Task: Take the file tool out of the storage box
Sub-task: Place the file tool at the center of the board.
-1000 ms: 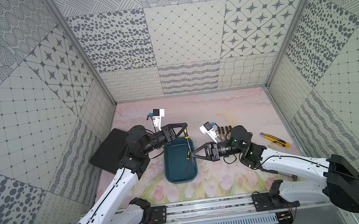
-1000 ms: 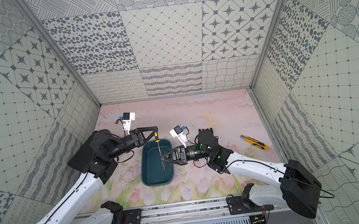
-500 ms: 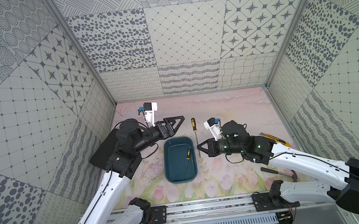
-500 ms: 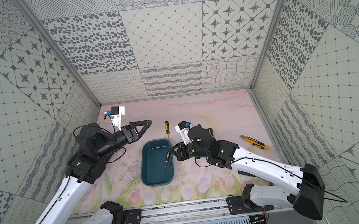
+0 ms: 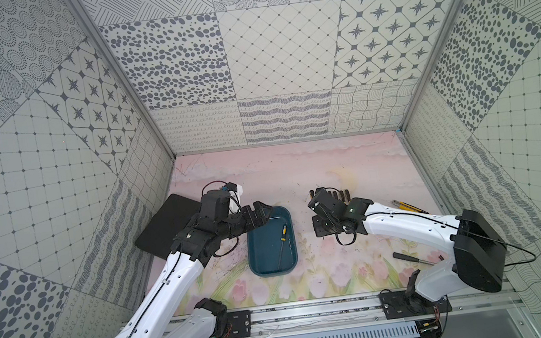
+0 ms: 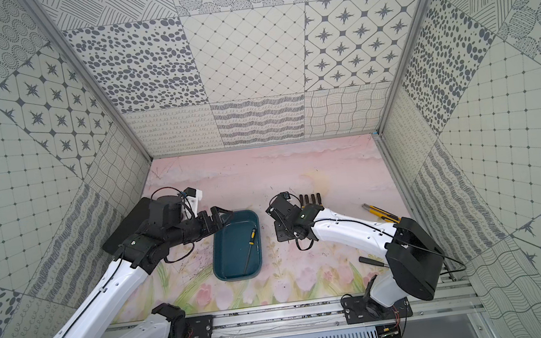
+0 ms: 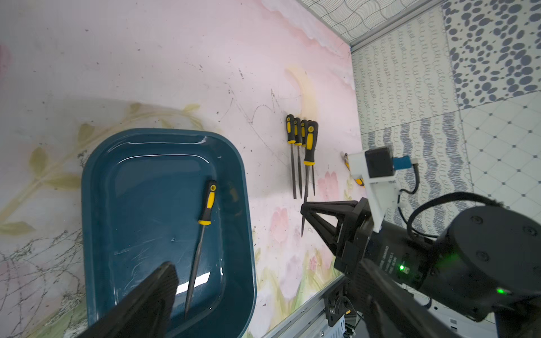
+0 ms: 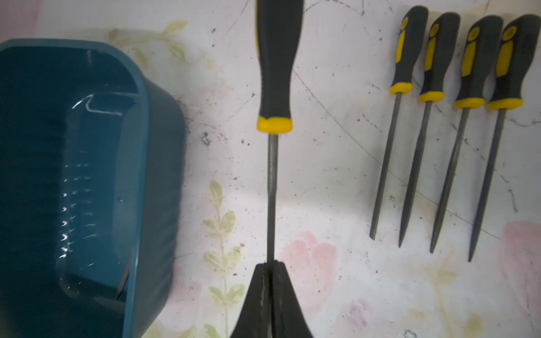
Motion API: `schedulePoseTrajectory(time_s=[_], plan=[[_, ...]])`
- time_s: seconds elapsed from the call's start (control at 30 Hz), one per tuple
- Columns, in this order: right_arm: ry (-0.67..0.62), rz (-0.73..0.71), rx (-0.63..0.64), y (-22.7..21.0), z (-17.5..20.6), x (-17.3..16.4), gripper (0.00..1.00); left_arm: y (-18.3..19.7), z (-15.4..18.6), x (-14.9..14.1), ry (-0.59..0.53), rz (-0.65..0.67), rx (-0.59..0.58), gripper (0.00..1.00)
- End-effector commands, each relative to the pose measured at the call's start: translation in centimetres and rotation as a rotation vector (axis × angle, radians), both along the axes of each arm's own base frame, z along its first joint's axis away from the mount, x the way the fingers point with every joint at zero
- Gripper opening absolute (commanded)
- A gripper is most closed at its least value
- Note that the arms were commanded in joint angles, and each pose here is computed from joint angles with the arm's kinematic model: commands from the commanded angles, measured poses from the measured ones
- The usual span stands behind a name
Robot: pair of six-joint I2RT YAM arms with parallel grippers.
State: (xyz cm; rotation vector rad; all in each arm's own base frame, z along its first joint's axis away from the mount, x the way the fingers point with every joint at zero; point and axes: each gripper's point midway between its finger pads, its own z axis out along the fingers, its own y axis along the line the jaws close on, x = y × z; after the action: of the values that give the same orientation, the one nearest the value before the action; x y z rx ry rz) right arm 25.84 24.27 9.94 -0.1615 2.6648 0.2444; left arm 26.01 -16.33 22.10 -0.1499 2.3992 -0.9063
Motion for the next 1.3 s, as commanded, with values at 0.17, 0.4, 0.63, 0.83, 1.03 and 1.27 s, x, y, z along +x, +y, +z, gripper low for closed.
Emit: schedulePoseTrajectory(time_s=[0.17, 0.4, 0.63, 0.83, 1.03, 1.27], plan=[[0.031, -0.056, 0.011, -2.0, -3.1, 2.9, 0.0, 0.0, -3.2, -0.9, 0.08, -0.019, 0.096, 0.99], [0.065, -0.055, -0.035, -2.5, -5.0, 3.8, 0.0, -1.6, -4.6, -0.9, 0.116, -0.048, 0.118, 0.99], [0.08, -0.071, -0.074, -3.2, -6.1, 4.5, 0.0, -2.2, -5.8, -0.8, 0.139, -0.061, 0.154, 0.99], [0.084, -0.087, -0.084, -3.7, -6.3, 4.8, 0.0, -2.3, -6.4, -0.6, 0.148, -0.069, 0.169, 0.99], [0.087, -0.088, -0.101, -3.9, -6.6, 5.1, 0.0, -2.5, -6.8, -0.5, 0.156, -0.071, 0.164, 0.98], [0.093, -0.084, -0.111, -4.0, -6.9, 5.2, 0.0, -2.8, -6.9, -0.4, 0.158, -0.075, 0.162, 0.99]])
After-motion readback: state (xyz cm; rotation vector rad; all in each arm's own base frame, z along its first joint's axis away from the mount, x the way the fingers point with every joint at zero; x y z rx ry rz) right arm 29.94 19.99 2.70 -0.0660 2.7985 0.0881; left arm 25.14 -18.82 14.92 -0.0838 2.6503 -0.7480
